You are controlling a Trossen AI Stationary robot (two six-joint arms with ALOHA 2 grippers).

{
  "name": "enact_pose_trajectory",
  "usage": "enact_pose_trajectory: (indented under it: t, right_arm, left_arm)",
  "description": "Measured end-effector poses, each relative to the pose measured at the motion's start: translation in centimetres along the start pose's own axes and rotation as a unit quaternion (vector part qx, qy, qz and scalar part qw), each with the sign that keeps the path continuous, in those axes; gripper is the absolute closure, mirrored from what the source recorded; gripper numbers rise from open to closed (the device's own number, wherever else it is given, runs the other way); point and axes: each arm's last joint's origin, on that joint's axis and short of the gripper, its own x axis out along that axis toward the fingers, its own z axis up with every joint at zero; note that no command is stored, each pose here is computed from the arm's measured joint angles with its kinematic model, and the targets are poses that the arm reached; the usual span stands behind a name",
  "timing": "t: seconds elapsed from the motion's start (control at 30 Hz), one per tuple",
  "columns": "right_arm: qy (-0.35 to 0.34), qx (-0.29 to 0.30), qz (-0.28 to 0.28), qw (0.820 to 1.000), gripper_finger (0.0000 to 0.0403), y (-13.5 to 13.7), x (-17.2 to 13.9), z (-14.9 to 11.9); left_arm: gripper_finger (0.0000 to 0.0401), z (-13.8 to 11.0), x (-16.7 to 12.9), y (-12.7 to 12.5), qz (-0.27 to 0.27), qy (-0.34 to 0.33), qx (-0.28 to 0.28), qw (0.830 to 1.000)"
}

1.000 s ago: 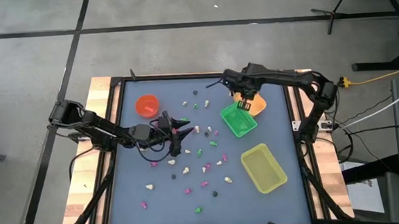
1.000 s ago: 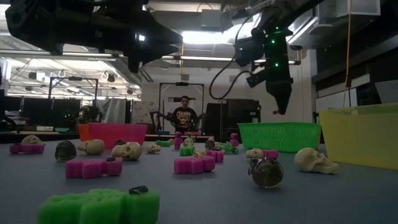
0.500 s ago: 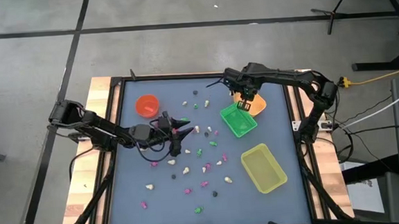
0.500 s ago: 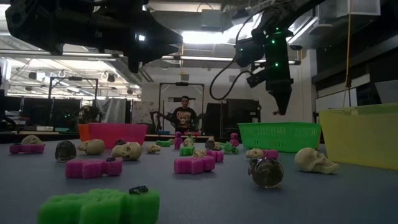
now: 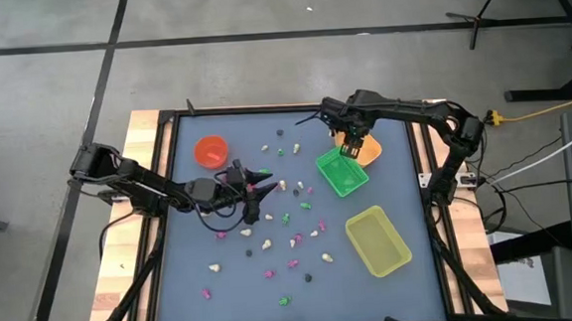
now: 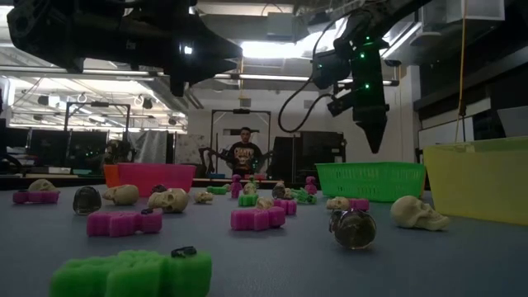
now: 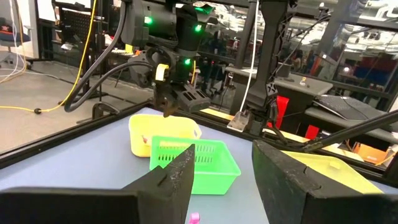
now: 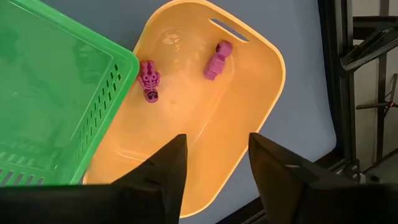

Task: Sort Halloween decoration
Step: Put the pink skeleton toy into the yellow bin

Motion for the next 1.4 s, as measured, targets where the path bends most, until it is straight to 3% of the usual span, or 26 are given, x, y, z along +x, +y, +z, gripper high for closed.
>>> enact_pose_trajectory:
  t: [0.47, 0.67, 0.83, 0.9, 1.17, 1.3, 1.4]
  right_arm:
    - [-0.019, 0.001, 0.007, 1.0, 0.023, 0.0, 0.0, 0.4]
    - [-0.068, -0.021, 0.097, 0.993, 0.023, 0.4, -0.5, 1.2]
    - [-0.132, -0.051, 0.197, 0.97, 0.023, 0.9, -1.9, 2.3]
    - [-0.16, -0.071, 0.21, 0.962, 0.023, 1.3, -2.5, 2.8]
    - [-0.269, -0.208, 0.196, 0.92, 0.023, 6.2, -5.0, 4.2]
    - [-0.284, -0.296, 0.188, 0.892, 0.023, 9.2, -5.9, 3.7]
    - [-0.291, -0.326, 0.176, 0.882, 0.023, 10.9, -6.2, 3.4]
  left_arm:
    - [0.0257, 0.0, 0.0, 0.0, 0.0, 0.0, 0.0, 1.0]
    - [0.0257, 0.0, 0.0, 0.0, 0.0, 0.0, 0.0, 1.0]
    - [0.0257, 0.0, 0.0, 0.0, 0.0, 0.0, 0.0, 1.0]
    - [0.0257, 0.0, 0.0, 0.0, 0.0, 0.0, 0.0, 1.0]
    - [0.0257, 0.0, 0.0, 0.0, 0.0, 0.0, 0.0, 1.0]
    - [0.0257, -0.1, 0.0, 0.0, 0.0, 0.003, 0.002, 1.0]
    - [0.0257, -0.1, 0.0, 0.0, 0.001, 0.007, 0.003, 1.0]
